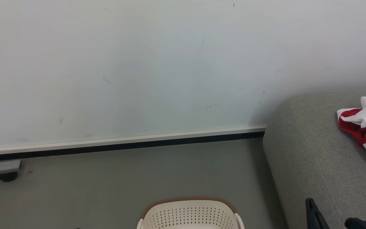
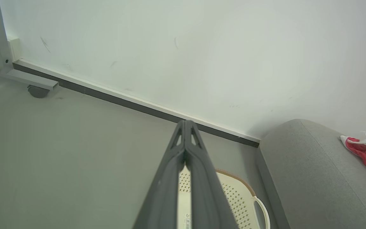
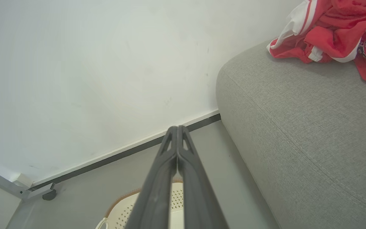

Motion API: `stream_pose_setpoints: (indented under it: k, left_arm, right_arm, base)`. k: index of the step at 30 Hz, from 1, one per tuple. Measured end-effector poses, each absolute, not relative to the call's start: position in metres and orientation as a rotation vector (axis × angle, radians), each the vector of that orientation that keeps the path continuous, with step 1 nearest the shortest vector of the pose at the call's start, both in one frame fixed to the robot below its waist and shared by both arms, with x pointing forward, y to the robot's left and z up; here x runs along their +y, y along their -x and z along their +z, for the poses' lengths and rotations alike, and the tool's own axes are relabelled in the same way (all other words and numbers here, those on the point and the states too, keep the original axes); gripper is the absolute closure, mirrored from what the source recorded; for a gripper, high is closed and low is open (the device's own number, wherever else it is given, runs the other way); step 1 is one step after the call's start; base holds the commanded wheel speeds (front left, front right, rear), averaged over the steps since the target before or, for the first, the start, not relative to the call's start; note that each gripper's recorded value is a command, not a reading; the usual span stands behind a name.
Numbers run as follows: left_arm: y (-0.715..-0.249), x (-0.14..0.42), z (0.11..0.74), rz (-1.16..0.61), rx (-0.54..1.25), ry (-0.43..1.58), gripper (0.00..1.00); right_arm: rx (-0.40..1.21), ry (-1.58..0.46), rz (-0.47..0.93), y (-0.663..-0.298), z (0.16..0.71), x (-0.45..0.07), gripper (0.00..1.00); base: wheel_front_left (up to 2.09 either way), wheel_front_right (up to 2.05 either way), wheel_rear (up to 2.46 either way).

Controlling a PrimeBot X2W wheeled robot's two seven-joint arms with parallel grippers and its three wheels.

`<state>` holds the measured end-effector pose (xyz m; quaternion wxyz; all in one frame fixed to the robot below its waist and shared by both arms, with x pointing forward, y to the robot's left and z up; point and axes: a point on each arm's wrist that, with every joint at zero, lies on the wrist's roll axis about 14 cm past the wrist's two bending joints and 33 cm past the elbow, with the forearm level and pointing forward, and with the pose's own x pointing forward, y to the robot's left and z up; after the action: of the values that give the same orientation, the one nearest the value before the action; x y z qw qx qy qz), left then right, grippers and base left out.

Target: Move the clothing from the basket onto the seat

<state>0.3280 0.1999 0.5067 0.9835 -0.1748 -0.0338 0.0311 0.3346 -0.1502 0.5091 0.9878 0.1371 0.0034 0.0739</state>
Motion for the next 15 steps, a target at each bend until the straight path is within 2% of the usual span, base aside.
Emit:
stream_pose_setpoints:
  k: [15]
  left_arm:
    - [-0.340, 0.205, 0.503, 0.084, -0.035, 0.597, 1.00]
  right_arm:
    - [0.007, -0.542, 0.115, -0.343, 0.511, -0.160, 1.00]
  base:
    - [0.00, 0.00, 0.00]
